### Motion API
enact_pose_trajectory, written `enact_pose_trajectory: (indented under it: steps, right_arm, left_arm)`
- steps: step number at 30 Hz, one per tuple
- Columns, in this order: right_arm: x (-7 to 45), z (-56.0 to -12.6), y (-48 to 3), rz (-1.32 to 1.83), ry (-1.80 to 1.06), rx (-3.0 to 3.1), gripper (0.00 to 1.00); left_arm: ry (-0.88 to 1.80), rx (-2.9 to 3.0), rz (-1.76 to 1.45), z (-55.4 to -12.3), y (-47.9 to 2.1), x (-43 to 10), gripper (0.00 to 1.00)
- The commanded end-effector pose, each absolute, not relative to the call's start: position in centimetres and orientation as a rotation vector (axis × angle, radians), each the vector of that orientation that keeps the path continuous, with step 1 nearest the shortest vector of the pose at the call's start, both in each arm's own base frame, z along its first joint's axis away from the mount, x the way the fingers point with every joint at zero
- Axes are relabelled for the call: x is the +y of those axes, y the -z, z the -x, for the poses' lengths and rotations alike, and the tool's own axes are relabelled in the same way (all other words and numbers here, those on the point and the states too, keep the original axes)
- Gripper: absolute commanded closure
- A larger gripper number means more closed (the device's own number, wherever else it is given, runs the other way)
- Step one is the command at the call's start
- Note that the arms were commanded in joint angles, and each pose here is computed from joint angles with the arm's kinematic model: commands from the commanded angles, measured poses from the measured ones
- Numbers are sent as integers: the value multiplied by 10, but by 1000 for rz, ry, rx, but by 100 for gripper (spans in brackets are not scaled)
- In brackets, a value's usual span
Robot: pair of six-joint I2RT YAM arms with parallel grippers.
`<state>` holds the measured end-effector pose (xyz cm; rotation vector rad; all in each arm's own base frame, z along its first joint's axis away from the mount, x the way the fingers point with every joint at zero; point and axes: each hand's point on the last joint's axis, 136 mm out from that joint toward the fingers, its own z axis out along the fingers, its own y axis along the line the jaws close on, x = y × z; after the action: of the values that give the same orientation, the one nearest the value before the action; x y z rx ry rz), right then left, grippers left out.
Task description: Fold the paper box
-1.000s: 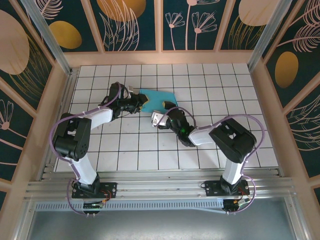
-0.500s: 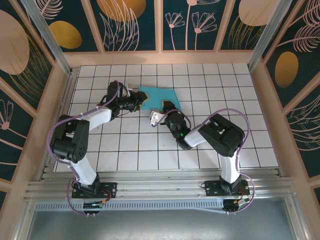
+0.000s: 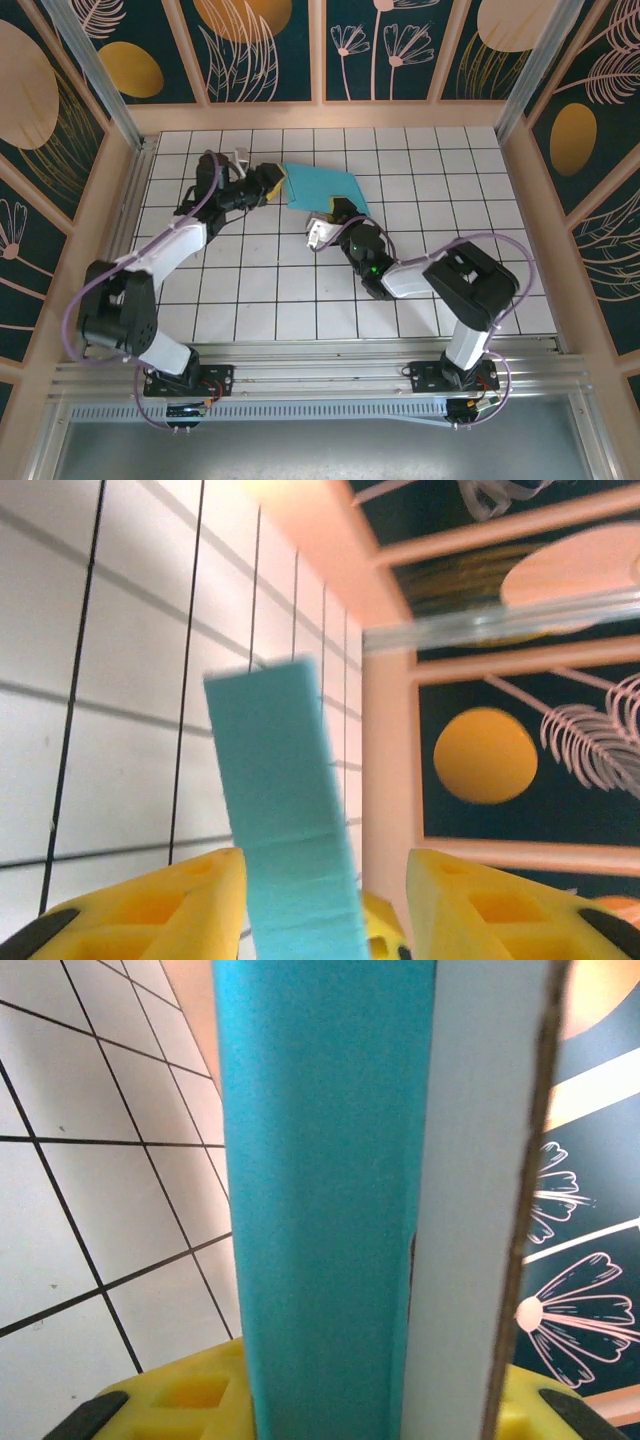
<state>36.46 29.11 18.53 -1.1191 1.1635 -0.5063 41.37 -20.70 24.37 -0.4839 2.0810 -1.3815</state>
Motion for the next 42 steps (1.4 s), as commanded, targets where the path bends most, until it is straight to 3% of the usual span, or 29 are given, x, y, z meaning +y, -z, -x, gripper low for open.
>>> enact_pose_trajectory:
  steps: [1, 7, 12, 15, 24, 29, 42]
  right_arm:
    - [285, -353, -181, 1211, 433, 1242, 69]
    - [284, -305, -189, 1565, -125, 1541, 69]
    - [272, -297, -198, 1703, -174, 1814, 68]
    - [272, -300, -207, 1731, -172, 1926, 67]
    - [260, -314, -196, 1852, -130, 2125, 66]
    - [265, -313, -172, 1944, -167, 2192, 65]
    - [311, -320, -131, 2166, -185, 1915, 65]
  left_arm:
    - [1107, 1912, 422, -418, -304, -162, 51]
    - [596, 1657, 86, -371, -376, -110, 39]
    - [321, 1535, -339, -320, -376, -111, 18]
    - [219, 1552, -496, -308, -363, -113, 14]
    - [330, 1549, -1097, -250, -298, -160, 8]
    - [366, 1515, -1157, -236, -279, -165, 1]
    - [306, 1601, -1239, -242, -241, -158, 1]
